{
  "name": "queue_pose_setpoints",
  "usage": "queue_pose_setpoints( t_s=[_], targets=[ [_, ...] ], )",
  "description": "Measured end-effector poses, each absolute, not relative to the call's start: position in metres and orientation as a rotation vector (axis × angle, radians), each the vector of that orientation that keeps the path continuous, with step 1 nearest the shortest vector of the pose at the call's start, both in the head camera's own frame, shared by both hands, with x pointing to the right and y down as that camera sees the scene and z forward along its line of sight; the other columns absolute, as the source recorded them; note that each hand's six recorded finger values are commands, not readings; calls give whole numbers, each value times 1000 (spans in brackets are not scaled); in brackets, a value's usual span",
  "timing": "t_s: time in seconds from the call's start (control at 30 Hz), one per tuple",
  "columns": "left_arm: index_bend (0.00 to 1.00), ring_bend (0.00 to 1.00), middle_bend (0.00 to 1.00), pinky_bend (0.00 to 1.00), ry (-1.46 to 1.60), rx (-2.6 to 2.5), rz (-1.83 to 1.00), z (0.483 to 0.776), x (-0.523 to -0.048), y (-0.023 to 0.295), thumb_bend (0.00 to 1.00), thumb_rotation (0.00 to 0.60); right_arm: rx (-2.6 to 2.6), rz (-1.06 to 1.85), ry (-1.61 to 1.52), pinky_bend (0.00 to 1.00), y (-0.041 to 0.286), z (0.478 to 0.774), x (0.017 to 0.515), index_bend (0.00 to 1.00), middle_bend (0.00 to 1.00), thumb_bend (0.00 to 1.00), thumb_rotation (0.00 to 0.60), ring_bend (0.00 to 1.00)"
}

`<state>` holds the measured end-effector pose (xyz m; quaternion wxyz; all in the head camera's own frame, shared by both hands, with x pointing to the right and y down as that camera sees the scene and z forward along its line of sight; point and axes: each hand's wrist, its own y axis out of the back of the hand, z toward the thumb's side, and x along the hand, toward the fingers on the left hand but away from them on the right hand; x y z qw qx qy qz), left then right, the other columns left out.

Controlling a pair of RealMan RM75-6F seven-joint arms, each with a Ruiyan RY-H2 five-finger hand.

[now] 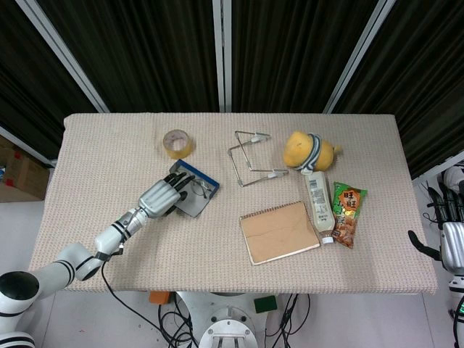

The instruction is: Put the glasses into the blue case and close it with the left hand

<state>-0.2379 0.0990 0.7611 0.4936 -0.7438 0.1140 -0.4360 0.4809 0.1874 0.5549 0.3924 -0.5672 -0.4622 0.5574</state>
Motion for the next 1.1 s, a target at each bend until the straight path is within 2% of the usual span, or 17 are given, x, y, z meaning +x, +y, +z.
queue_pose_setpoints(
  t_s=[0.3, 0.5, 0.7, 1.1],
  targets=[
    [478, 0, 0, 163, 279, -1803, -1050, 764, -234, 97, 411, 600, -1440, 1418, -1169, 37, 187, 556, 480, 0, 0, 272, 600, 0],
    [579, 0, 0, 162, 262, -1774, -1035, 765, -230, 97, 429, 600, -1432, 1420, -1173, 37, 187, 553, 482, 0, 0, 273, 600, 0],
    [626, 0, 0, 162, 304, -1762, -1004, 749, -234, 97, 445, 600, -1439, 1416, -1169, 37, 186, 554, 480, 0, 0, 273, 600, 0],
    [638, 0, 0, 163, 318, -1733, -1085, 714, -276, 117, 443, 600, -1453, 1402, -1153, 36, 185, 556, 472, 0, 0, 274, 600, 0]
  ],
)
